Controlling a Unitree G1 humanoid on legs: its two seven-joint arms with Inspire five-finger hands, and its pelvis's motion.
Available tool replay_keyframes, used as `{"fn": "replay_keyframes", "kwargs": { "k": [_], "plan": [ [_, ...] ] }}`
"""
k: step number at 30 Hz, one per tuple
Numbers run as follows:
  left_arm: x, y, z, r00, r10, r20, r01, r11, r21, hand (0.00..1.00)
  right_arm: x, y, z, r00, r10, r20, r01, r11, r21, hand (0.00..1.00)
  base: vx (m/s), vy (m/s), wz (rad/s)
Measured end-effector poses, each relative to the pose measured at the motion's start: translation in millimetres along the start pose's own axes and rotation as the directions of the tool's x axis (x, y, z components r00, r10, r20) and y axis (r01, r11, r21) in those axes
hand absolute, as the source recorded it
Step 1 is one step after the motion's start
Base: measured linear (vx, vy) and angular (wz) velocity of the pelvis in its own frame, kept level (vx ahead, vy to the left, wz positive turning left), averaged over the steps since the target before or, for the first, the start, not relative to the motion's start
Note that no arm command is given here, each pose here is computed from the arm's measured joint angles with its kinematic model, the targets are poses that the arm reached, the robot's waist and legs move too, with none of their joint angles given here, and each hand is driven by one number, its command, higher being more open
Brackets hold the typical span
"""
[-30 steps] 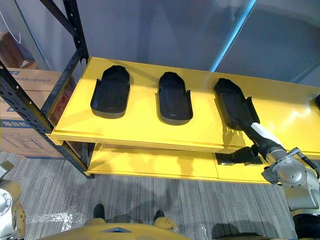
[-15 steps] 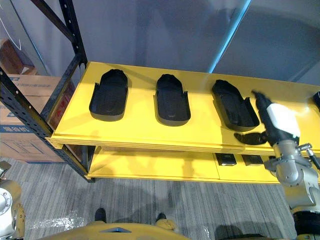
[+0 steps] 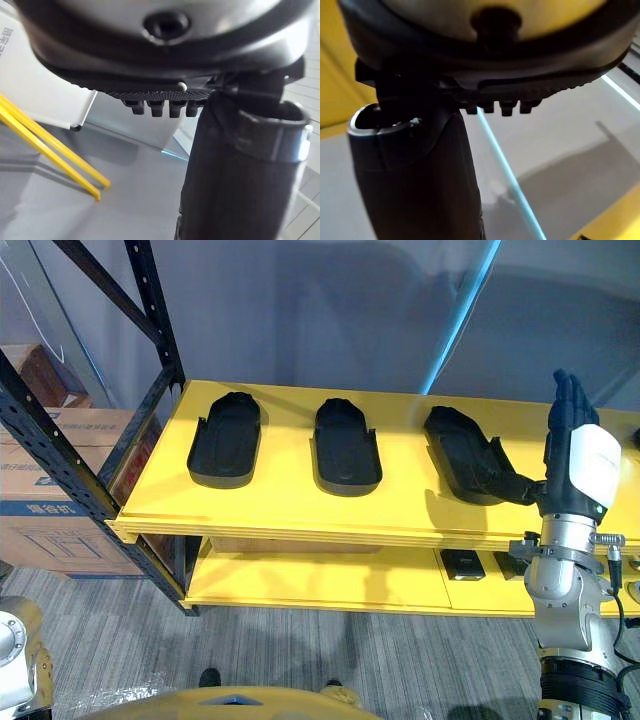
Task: Walk over and take three plastic housings, then place them on the shelf
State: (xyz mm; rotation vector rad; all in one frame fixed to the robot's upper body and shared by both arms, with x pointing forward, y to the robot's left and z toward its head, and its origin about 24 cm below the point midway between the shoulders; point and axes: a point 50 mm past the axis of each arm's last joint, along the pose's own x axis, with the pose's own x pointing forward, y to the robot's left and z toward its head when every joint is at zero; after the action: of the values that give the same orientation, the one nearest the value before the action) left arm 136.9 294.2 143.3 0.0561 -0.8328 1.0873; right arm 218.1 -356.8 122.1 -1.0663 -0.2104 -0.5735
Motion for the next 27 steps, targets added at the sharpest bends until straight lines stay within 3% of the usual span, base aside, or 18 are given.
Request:
{"fn": "replay_keyframes", "kwargs": {
  "k": [5, 8, 14, 27],
  "plan": [
    [-3.5, 8.3, -19.0, 0.984, -0.015, -0.179, 0.008, 0.999, -0.039, 1.00, -16.7, 0.0, -25.0, 0.982, 0.083, -0.168, -0.071, 0.995, 0.076, 1.00, 0.00, 0.000, 0.00],
    [-7.3, 20.6, -25.0, 0.961, 0.016, -0.275, -0.048, 0.993, -0.107, 1.00, -25.9, 2.9, -31.5, 0.971, 0.062, -0.231, -0.028, 0.989, 0.145, 1.00, 0.00, 0.000, -0.03],
    [-10.6, 25.6, -32.3, 0.946, 0.014, -0.323, -0.053, 0.992, -0.112, 1.00, -42.5, 4.5, -41.6, 0.953, 0.051, -0.299, -0.003, 0.987, 0.160, 1.00, 0.00, 0.000, -0.04],
    [-15.7, 11.6, -37.2, 0.929, 0.058, -0.365, -0.123, 0.980, -0.158, 1.00, -22.2, -8.9, -32.0, 0.922, -0.233, -0.309, 0.283, 0.951, 0.128, 1.00, 0.01, -0.004, 0.01]
  ]
}}
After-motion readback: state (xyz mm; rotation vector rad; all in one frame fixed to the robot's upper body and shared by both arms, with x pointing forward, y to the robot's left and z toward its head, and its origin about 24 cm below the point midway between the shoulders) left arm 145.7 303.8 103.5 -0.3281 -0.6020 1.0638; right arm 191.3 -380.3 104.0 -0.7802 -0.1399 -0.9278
